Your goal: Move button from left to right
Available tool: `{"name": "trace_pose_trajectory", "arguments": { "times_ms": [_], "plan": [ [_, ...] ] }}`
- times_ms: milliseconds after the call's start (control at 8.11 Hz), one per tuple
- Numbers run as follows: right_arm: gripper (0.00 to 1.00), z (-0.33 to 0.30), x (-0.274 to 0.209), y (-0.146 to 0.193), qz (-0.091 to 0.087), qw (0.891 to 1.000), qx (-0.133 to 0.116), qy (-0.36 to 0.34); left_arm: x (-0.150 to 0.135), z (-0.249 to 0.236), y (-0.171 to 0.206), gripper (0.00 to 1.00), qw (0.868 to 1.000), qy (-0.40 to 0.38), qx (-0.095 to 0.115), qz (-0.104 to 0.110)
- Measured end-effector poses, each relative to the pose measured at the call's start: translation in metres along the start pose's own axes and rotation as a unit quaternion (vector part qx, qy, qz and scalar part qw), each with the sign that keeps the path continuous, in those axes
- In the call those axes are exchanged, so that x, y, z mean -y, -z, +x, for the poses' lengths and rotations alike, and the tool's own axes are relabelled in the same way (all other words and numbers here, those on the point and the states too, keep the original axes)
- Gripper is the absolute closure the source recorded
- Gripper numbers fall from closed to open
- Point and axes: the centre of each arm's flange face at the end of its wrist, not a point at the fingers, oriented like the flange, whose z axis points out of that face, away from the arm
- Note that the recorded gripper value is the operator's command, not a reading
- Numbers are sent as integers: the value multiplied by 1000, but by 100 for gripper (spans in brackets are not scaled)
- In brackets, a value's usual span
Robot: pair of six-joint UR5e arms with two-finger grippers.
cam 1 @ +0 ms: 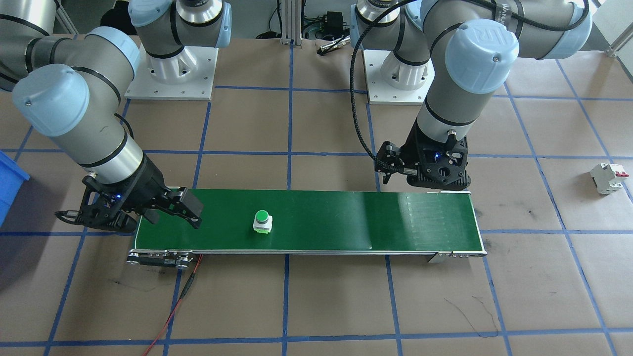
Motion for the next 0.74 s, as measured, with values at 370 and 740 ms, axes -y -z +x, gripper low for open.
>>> {"name": "trace_pose_trajectory", "arguments": {
  "times_ms": [370,740],
  "plan": [
    [0,-20,-8,-37,-16,1000,-7,4,1,0,1,0,1000,1,0,2],
    [38,-3,-18,-72,-41,998,-56,12,1,1,0,0,1000,3,-5,1]
  ]
}}
